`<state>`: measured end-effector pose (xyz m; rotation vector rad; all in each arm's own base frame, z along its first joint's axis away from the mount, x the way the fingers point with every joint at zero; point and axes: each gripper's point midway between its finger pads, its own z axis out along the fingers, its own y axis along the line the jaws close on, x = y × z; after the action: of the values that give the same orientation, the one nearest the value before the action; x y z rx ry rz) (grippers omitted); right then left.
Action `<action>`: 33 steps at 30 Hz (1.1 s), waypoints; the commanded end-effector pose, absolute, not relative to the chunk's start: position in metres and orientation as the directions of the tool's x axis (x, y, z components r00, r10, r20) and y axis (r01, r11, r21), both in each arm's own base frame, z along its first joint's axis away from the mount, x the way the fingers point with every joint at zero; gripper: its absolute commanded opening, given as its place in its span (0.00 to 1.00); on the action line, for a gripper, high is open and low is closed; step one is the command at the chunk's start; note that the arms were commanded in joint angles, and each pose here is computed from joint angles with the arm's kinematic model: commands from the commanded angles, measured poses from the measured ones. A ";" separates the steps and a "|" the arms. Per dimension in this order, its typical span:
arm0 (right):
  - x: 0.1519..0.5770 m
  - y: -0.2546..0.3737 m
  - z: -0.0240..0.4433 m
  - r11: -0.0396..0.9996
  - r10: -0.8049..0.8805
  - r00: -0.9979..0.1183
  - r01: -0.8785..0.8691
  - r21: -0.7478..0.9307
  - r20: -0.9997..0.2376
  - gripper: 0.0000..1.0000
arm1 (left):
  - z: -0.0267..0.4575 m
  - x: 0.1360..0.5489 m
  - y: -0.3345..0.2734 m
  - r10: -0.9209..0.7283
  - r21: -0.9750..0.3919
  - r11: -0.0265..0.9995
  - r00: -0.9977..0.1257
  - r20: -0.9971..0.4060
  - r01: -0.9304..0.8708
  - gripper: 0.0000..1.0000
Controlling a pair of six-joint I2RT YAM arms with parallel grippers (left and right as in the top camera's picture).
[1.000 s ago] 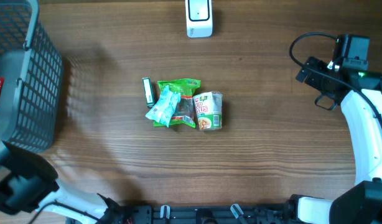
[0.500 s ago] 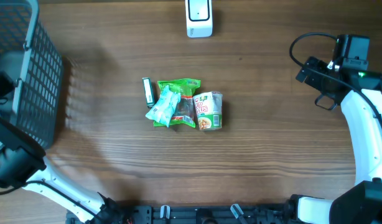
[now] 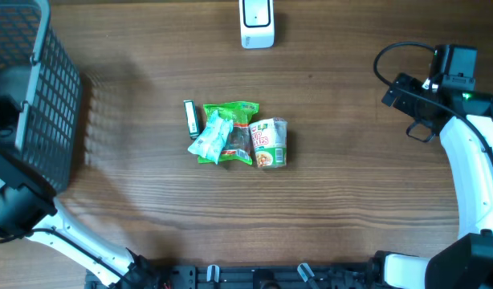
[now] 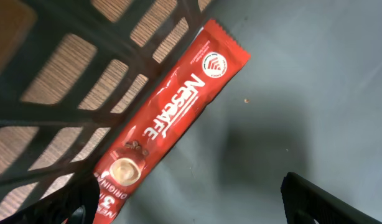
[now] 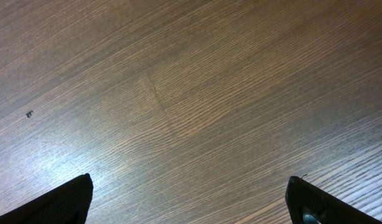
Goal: Scan the item barcode
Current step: 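Move the left gripper back into the basket toward the red stick, then grasp the red Nescafe coffee stick with the left gripper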
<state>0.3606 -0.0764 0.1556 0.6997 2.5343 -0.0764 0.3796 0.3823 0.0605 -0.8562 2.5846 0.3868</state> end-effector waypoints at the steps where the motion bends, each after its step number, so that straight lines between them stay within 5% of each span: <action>1: 0.365 -0.077 0.165 0.872 0.453 -0.733 0.484 0.079 -0.508 1.00 | 0.029 0.375 0.382 -0.517 0.124 0.790 -0.761 -0.393 -0.601 0.92; 17: 0.365 -0.077 0.165 0.872 0.453 -0.733 0.484 0.079 -0.508 1.00 | 0.010 0.367 0.384 -0.558 0.010 0.791 -0.729 -0.397 -0.611 0.97; 20: 0.365 -0.077 0.165 0.872 0.453 -0.733 0.484 0.079 -0.508 1.00 | -0.001 0.366 0.372 -0.564 -0.034 0.801 -0.734 -0.377 -0.598 0.81; 24: 0.365 -0.077 0.165 0.872 0.453 -0.733 0.484 0.079 -0.508 1.00 | -0.006 0.365 0.360 -0.573 -0.082 0.807 -0.741 -0.352 -0.585 0.48; 33: 0.365 -0.077 0.165 0.871 0.453 -0.733 0.484 0.079 -0.508 1.00 | 0.028 0.389 0.330 -0.647 -0.302 0.762 -0.665 -0.371 -0.573 0.47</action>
<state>0.3607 -0.0764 0.1557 0.6996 2.5339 -0.0763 0.3809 0.3704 0.0381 -0.8819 2.5138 0.0437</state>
